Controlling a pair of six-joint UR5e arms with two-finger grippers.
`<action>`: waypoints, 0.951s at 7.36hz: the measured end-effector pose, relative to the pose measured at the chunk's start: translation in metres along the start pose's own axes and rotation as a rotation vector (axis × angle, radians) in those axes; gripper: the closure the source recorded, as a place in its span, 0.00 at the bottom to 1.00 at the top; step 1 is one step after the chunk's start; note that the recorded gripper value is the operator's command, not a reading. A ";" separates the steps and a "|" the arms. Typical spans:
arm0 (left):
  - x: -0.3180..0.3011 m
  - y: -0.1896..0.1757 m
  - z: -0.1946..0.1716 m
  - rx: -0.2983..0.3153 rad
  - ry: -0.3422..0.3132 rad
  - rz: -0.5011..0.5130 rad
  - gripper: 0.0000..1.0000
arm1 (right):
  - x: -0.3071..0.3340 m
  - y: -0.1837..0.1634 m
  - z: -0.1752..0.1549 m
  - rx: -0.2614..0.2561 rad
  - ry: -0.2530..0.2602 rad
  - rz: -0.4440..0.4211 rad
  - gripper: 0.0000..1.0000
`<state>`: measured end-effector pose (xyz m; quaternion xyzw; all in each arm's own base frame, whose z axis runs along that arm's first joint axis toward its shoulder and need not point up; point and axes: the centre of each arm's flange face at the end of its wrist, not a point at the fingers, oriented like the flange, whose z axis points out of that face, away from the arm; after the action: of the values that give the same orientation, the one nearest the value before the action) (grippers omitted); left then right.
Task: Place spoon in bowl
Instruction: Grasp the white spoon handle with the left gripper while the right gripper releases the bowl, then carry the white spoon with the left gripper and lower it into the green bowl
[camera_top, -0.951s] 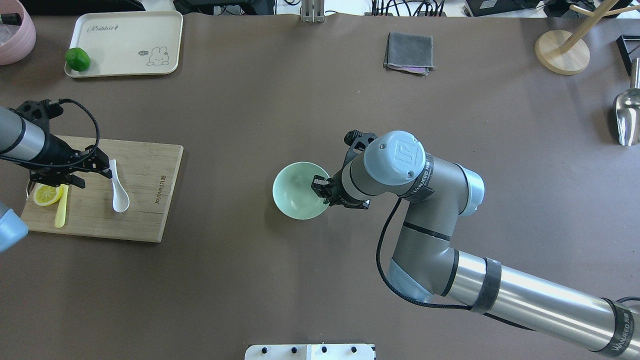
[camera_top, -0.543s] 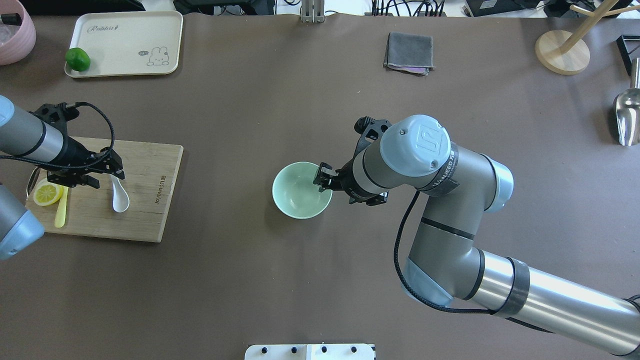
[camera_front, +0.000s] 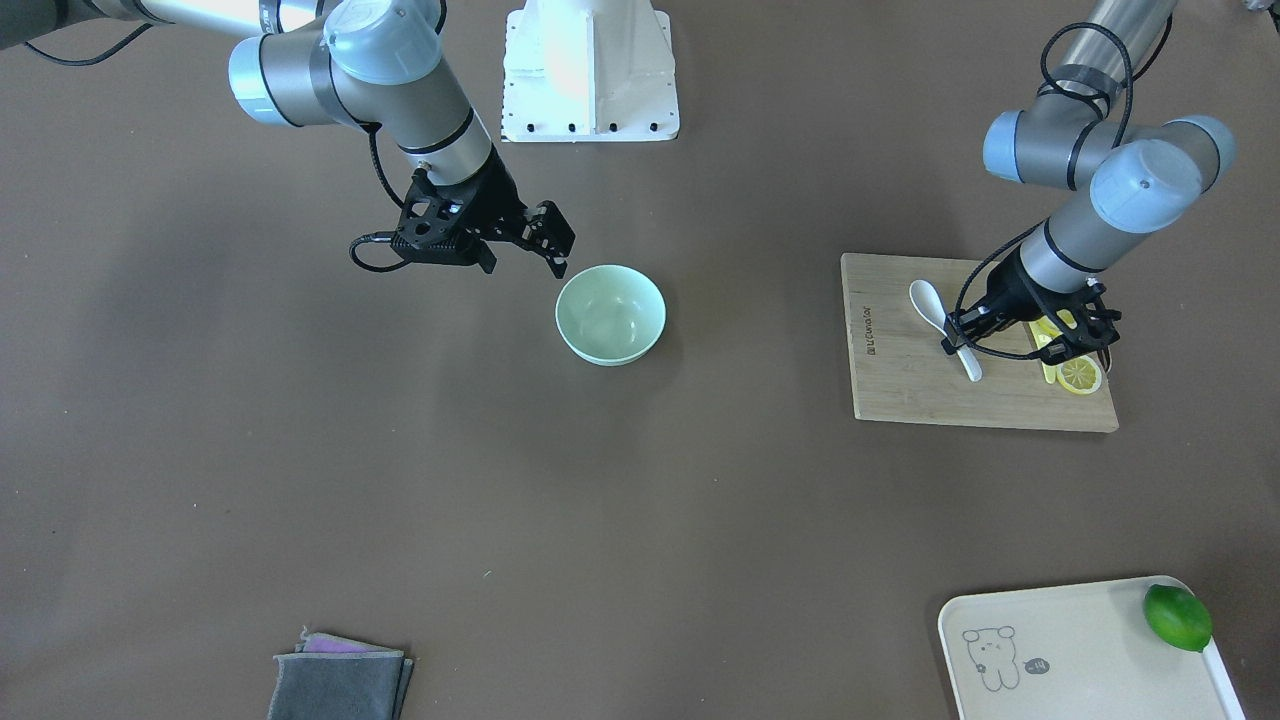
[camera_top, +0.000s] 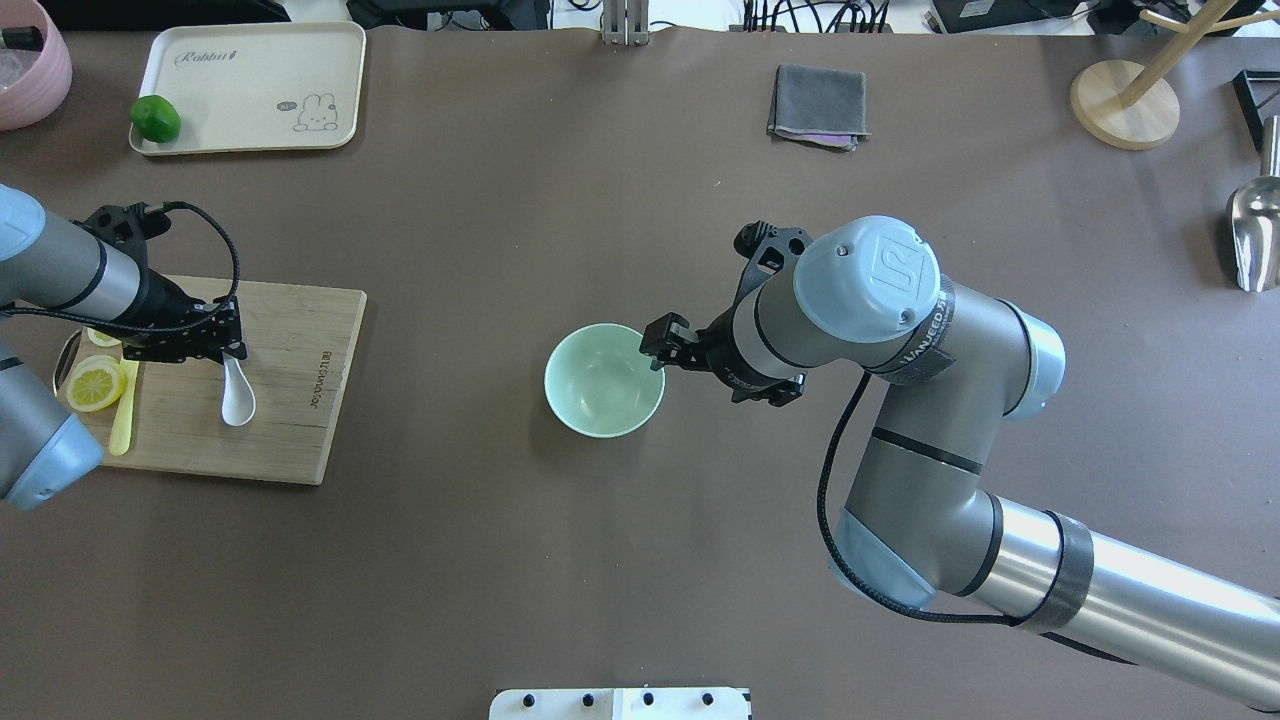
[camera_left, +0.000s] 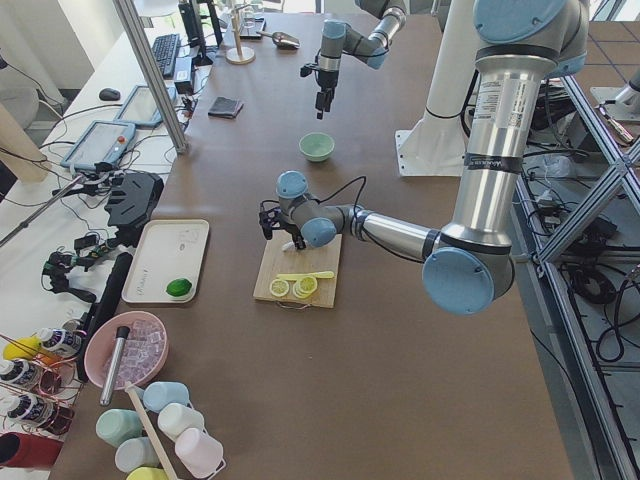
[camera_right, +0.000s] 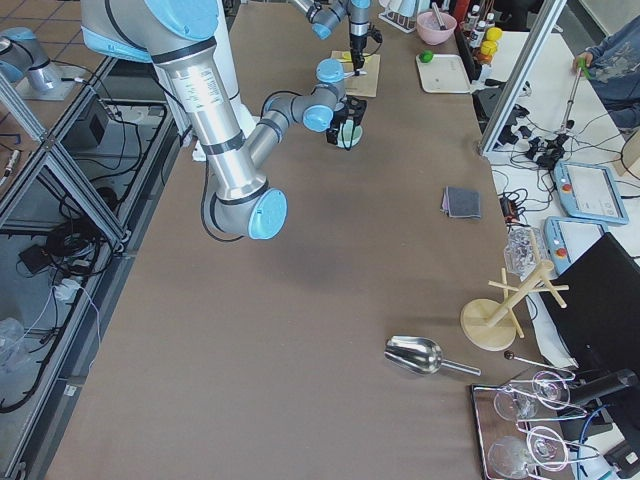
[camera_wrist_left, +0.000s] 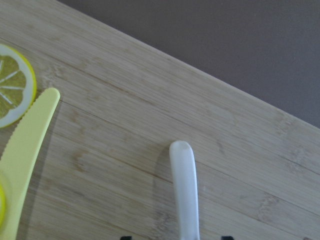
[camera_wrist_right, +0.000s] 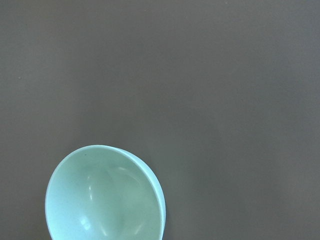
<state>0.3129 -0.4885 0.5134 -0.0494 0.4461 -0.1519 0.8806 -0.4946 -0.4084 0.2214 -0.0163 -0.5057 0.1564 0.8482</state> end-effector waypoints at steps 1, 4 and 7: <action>0.006 0.002 -0.005 -0.001 0.012 0.008 1.00 | 0.004 -0.008 -0.006 -0.003 -0.002 0.005 0.00; 0.128 0.031 -0.038 -0.018 0.127 0.007 1.00 | 0.073 -0.069 -0.059 -0.024 0.010 -0.054 0.00; 0.304 0.118 -0.022 -0.012 0.145 0.036 1.00 | 0.153 -0.119 -0.088 -0.010 0.067 -0.133 0.00</action>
<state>0.4904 -0.4699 0.2399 -0.0354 0.5103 -0.1367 0.8483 -0.3218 -0.4668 0.3308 0.0079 -0.4778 0.0967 0.8731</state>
